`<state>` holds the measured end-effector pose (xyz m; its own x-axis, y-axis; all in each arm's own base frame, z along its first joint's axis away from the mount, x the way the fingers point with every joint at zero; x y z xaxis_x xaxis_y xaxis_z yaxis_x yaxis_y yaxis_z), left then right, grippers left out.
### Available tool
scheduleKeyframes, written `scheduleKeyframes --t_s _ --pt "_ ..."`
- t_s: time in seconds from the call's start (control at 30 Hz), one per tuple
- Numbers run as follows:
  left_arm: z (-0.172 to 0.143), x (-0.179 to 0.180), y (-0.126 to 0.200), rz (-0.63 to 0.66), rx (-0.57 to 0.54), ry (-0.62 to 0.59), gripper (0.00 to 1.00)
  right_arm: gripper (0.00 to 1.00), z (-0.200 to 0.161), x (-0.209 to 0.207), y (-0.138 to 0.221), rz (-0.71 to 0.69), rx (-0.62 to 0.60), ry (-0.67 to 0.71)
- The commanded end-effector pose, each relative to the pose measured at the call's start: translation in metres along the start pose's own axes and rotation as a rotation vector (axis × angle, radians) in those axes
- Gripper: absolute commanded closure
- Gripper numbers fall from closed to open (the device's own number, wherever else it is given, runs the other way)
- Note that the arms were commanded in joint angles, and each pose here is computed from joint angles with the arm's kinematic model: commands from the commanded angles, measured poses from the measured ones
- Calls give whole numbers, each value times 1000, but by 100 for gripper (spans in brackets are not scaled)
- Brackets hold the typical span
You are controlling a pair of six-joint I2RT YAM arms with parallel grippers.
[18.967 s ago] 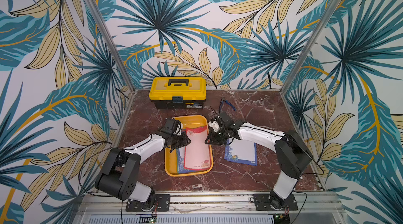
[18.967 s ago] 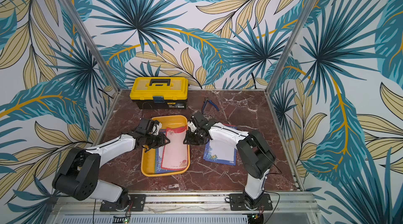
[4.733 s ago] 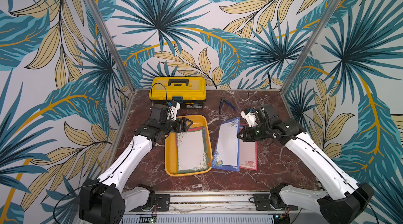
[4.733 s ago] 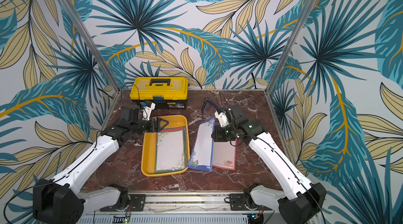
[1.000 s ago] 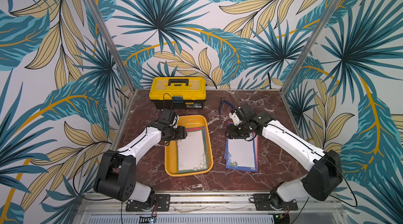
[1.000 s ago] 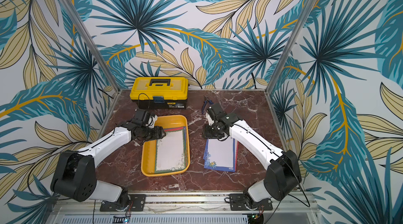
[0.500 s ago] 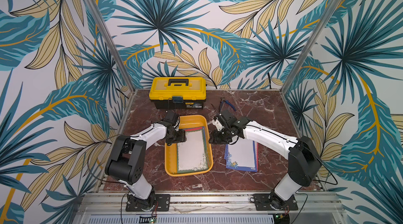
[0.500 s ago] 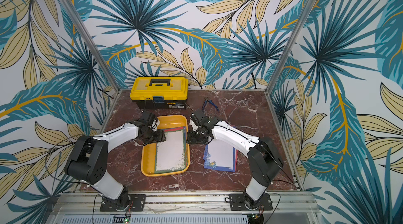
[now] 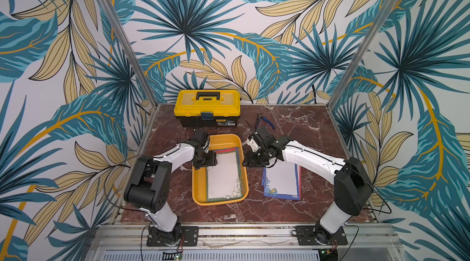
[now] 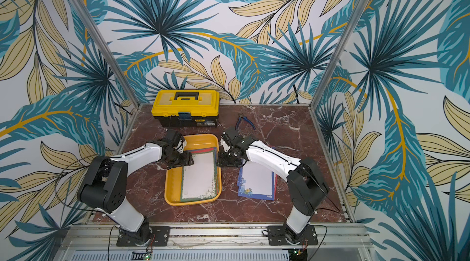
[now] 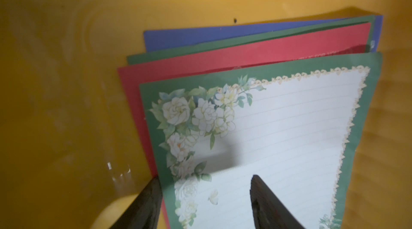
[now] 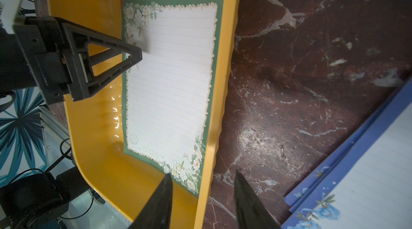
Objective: Take out the stationery paper from the storage box
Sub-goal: Pick up the stationery paper from the storage box.
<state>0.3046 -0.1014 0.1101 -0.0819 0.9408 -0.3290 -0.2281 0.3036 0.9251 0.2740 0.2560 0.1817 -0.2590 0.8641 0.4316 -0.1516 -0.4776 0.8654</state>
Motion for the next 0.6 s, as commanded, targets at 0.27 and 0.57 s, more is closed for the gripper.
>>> scheduleKeyframes --t_s 0.27,0.57 --pt "3 -8 17 -109 -16 -1 43 62 5 -2 -27 15 17 -34" --pt "0 -16 17 -195 23 5 49 64 8 -3 -39 28 21 -47"
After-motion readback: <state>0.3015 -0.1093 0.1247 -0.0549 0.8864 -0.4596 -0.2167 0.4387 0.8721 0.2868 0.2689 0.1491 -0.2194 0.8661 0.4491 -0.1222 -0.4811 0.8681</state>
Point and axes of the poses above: each gripper's point midway between its finger pads, its own y axis back along the fingers, its own x axis along the line the jaws close on, z = x × y, the point moved 8 cm from there along y, back along the fingers, and after that the axes turned 3 degrees about y, right-handed, at the moved point
